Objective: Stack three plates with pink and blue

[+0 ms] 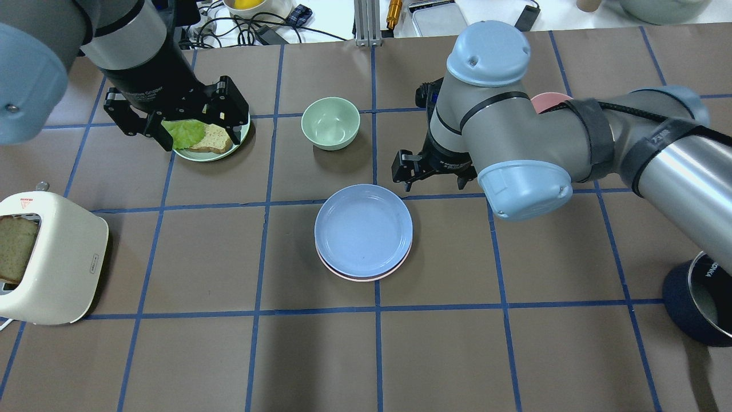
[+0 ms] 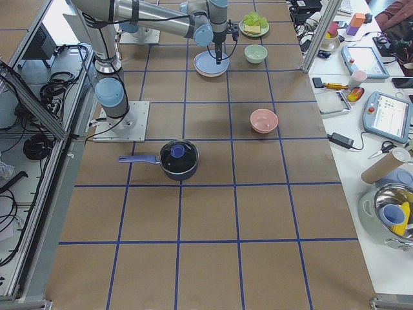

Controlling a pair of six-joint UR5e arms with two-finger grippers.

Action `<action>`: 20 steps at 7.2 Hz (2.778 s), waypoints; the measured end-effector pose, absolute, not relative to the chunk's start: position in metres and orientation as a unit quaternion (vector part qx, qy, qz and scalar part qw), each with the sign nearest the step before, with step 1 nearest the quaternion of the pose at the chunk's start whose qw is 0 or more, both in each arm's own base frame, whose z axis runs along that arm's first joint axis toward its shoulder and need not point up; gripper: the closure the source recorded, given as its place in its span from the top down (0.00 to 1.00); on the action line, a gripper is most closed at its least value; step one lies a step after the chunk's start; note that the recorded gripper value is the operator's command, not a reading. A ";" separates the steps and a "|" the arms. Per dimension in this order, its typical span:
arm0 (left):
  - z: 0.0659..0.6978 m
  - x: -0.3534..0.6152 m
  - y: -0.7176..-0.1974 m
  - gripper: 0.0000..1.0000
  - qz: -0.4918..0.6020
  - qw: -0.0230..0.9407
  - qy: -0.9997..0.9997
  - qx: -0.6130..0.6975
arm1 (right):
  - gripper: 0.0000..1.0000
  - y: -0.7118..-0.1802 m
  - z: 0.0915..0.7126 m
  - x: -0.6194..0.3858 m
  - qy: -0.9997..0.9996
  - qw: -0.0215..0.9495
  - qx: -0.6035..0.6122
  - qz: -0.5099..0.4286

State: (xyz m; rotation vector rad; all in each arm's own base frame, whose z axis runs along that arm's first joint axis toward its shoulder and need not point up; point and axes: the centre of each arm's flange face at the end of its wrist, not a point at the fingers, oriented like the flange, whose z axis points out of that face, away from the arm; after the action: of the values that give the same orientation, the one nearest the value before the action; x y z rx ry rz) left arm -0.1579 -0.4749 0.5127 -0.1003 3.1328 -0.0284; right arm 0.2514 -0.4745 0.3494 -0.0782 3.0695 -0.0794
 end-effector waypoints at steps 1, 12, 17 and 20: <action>0.513 -0.158 -0.475 1.00 -0.009 0.004 0.999 -0.032 | 1.00 -0.470 0.358 0.249 0.999 0.029 -0.037 -0.027; 0.513 -0.159 -0.474 1.00 -0.010 0.005 0.999 -0.031 | 1.00 -0.466 0.492 0.165 0.999 0.013 -0.039 0.000; 0.512 -0.160 -0.475 1.00 -0.008 0.004 0.999 -0.032 | 1.00 -0.463 0.499 0.146 0.999 0.008 -0.038 0.003; 0.513 -0.160 -0.474 1.00 -0.009 0.003 0.999 -0.032 | 1.00 -0.462 0.501 0.144 0.999 0.007 -0.037 0.002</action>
State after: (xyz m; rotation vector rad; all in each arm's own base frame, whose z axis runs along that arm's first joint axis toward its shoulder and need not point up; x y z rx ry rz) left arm -0.1597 -0.4744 0.5125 -0.0997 3.1333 -0.0278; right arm 0.1435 -0.4616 0.5014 -0.1148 3.1254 0.0058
